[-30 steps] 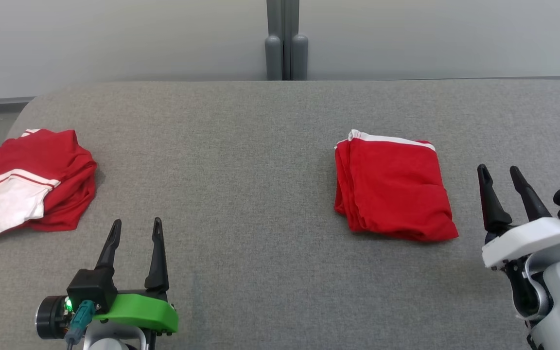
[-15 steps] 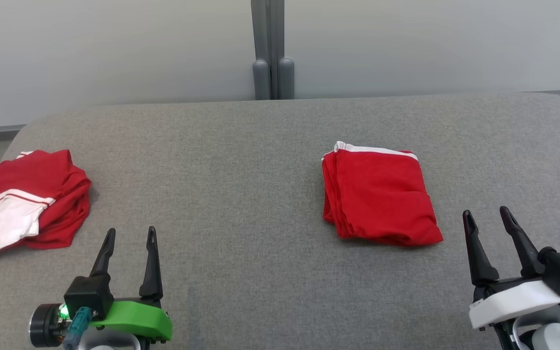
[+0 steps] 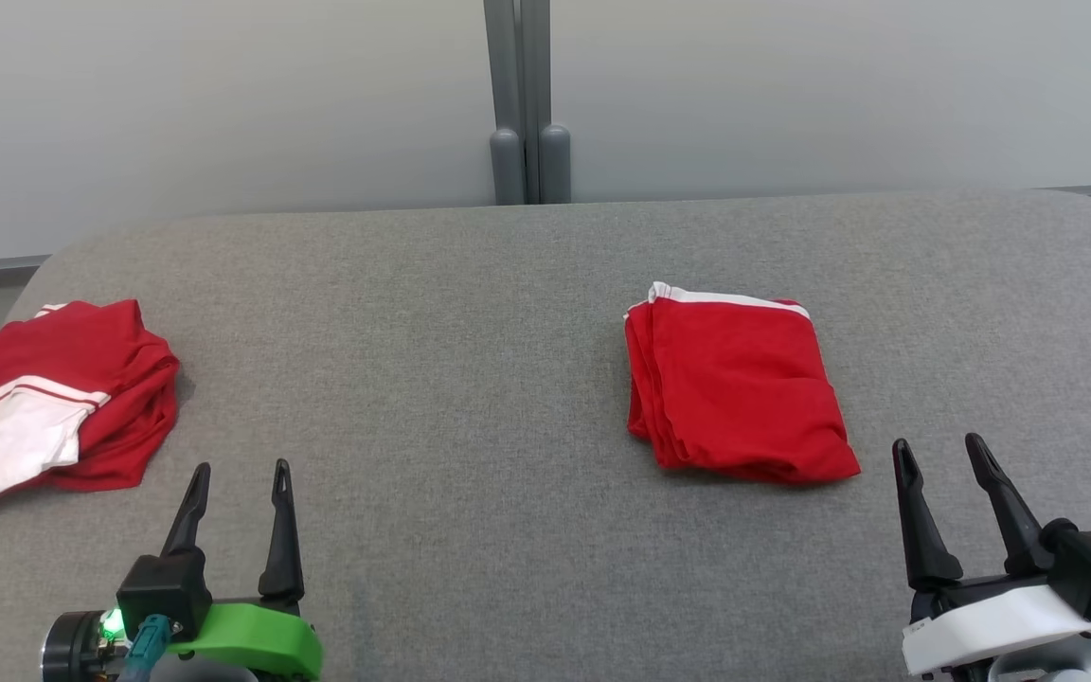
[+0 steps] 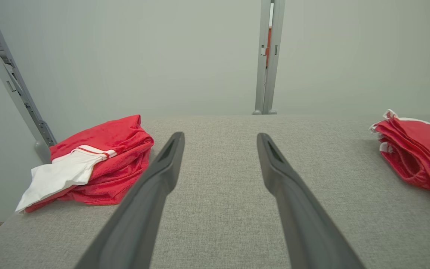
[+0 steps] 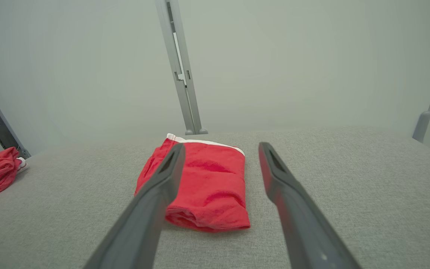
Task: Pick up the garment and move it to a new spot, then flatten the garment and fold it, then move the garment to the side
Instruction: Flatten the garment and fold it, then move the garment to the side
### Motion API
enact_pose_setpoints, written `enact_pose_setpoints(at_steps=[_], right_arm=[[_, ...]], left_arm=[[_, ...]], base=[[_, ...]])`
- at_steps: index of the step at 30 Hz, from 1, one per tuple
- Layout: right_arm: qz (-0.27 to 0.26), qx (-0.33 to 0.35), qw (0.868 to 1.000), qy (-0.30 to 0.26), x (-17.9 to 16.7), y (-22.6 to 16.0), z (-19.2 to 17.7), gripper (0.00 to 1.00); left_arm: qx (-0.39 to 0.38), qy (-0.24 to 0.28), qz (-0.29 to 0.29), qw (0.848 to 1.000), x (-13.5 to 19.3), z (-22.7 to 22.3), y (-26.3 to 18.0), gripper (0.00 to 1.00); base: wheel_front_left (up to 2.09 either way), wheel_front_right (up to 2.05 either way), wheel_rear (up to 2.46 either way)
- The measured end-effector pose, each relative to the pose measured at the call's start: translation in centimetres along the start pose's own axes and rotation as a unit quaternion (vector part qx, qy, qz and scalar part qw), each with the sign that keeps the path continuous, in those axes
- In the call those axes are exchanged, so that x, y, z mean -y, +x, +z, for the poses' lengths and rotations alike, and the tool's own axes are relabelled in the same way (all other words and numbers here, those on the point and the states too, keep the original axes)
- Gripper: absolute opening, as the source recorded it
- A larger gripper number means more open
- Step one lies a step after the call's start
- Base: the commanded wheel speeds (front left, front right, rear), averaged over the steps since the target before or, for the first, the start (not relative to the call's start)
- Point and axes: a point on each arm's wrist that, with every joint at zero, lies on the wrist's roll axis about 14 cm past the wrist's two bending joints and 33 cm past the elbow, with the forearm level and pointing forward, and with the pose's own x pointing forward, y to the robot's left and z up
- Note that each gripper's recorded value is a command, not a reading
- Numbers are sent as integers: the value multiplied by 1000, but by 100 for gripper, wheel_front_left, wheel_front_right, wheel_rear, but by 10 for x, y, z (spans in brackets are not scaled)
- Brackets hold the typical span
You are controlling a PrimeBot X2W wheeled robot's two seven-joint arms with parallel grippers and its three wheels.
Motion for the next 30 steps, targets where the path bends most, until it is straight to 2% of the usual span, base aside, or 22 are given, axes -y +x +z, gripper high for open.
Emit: enact_pose_setpoints(at_steps=[30], right_arm=[[0,-4,1000,0,-4,-1,-3,100]], left_arm=[[-12,14,7,1000,-9,-7,-10,100]], base=[[0,0,0]])
